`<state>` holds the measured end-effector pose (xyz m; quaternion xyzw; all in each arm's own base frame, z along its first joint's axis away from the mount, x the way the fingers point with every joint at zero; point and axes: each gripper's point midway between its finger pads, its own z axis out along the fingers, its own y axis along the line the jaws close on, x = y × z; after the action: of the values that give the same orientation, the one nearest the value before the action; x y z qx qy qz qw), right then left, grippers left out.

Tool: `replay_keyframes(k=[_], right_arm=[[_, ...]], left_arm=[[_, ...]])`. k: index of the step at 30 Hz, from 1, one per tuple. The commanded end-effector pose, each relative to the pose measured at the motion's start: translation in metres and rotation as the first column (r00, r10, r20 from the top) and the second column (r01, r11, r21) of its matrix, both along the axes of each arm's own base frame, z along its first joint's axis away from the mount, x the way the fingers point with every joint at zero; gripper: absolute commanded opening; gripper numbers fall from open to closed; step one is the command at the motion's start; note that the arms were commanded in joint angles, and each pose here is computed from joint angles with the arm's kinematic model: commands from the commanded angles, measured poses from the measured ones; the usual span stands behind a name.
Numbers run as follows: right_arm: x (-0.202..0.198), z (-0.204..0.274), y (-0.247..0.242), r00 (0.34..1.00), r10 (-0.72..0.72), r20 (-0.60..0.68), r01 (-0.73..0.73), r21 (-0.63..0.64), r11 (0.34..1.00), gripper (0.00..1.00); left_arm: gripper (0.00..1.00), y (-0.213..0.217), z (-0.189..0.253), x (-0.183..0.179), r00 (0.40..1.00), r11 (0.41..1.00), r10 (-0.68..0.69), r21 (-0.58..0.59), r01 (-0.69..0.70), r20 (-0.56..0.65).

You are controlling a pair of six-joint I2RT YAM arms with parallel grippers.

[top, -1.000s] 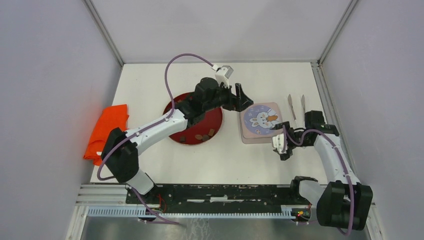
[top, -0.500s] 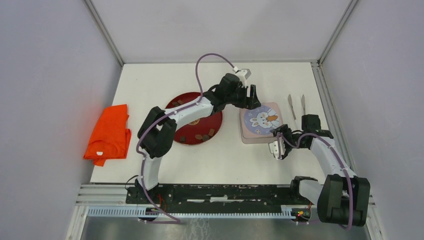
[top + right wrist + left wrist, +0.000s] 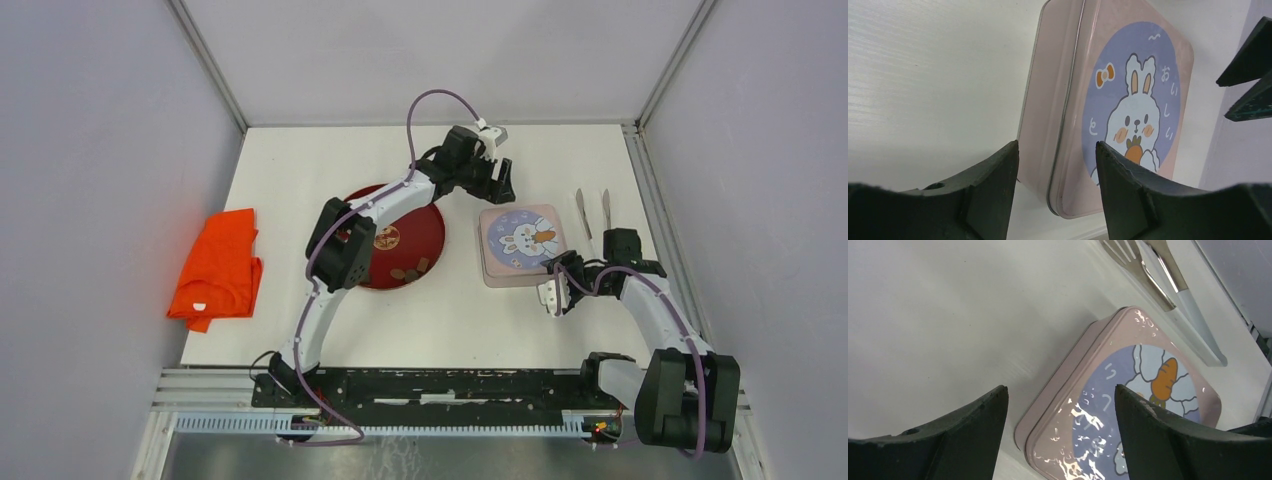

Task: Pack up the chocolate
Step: Adjust the packing box at the center of the board.

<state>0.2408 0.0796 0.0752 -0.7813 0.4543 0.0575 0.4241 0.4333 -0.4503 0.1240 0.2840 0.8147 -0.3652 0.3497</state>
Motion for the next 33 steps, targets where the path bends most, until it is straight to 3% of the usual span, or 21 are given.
replay_keyframes(k=[1, 5, 12, 33], right_arm=[[0.002, 0.012, 0.006, 1.000, 0.006, 0.002, -0.006, 0.040, 0.999, 0.64], [-0.001, 0.014, 0.007, 1.000, 0.004, -0.020, -0.003, 0.045, 0.999, 0.68], [0.003, 0.018, 0.007, 0.998, -0.007, -0.064, 0.011, 0.056, 0.998, 0.73], [0.001, 0.037, 0.005, 0.992, -0.046, -0.116, 0.054, 0.063, 0.997, 0.74]], left_arm=[[0.83, -0.009, 0.003, 0.003, 0.997, 0.996, -0.082, -0.020, 0.082, 0.010], [0.83, -0.012, 0.005, 0.005, 0.993, 0.988, -0.110, -0.112, 0.104, -0.052], [0.83, -0.015, -0.016, -0.015, 0.964, 0.969, -0.217, -0.157, 0.193, -0.155], [0.75, 0.001, -0.039, -0.041, 0.953, 0.979, -0.197, -0.104, 0.177, -0.232]])
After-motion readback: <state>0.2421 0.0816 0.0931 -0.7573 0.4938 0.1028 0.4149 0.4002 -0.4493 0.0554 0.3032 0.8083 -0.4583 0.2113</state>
